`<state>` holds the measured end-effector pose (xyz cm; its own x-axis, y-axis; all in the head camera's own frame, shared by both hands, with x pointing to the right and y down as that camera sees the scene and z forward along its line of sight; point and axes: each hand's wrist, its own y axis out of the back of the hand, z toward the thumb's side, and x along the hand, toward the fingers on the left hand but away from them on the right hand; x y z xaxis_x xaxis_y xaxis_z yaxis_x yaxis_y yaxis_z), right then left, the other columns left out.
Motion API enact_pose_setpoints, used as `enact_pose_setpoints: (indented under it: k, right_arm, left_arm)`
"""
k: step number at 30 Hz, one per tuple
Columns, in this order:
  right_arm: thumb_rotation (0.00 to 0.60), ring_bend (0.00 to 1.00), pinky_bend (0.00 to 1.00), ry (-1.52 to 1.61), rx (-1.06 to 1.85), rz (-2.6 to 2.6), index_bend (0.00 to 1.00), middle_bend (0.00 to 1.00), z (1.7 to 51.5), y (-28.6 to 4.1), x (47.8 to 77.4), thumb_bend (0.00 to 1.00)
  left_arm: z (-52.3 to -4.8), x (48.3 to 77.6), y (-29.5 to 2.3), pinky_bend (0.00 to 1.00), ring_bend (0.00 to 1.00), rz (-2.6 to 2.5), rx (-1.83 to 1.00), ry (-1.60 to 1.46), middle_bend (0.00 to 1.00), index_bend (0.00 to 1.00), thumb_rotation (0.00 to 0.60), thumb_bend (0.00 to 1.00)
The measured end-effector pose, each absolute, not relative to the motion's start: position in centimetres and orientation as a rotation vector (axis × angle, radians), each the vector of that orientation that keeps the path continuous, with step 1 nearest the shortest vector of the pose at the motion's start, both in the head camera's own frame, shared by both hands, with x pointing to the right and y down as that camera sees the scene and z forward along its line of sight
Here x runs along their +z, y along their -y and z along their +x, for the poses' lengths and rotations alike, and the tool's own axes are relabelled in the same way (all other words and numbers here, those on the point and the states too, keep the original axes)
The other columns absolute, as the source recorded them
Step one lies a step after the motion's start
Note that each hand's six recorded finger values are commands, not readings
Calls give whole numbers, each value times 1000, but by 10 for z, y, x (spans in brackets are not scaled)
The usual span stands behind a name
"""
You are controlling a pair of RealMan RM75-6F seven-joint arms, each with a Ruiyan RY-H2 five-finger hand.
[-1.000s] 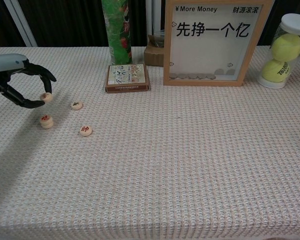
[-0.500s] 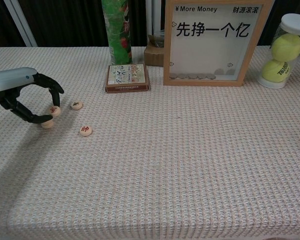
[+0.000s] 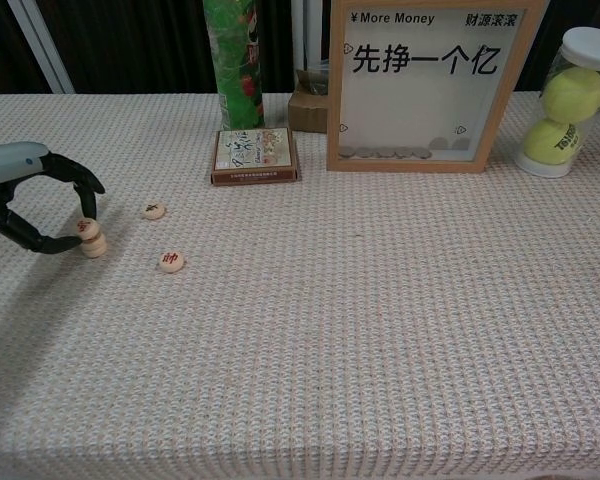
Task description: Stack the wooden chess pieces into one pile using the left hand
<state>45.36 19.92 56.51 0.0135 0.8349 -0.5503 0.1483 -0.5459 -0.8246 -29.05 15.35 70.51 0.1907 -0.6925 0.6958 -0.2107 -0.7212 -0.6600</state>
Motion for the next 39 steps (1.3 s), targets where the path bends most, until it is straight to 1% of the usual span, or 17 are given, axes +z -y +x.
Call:
enact_pose_setpoints:
  k: [19,27,39]
  right_arm:
    - [600,0,0,1009,1591,-1732,0,0,456,-199,565,336]
    - [600,0,0,1006,1594,-1732,0,0,456,-199,566,336]
    - [600,0,0,1005,1596,-1732,0,0,456,-199,566,336]
  left_arm:
    - [-297,717,-151,15,0,-2059,-1568,-863,173,476,600,326]
    - [-296,716,-151,14,0,-2065,-1558,-855,174,444,600,327]
    - [-298,716,-152,14,0,-2075,-1563,-859,173,432,600,326]
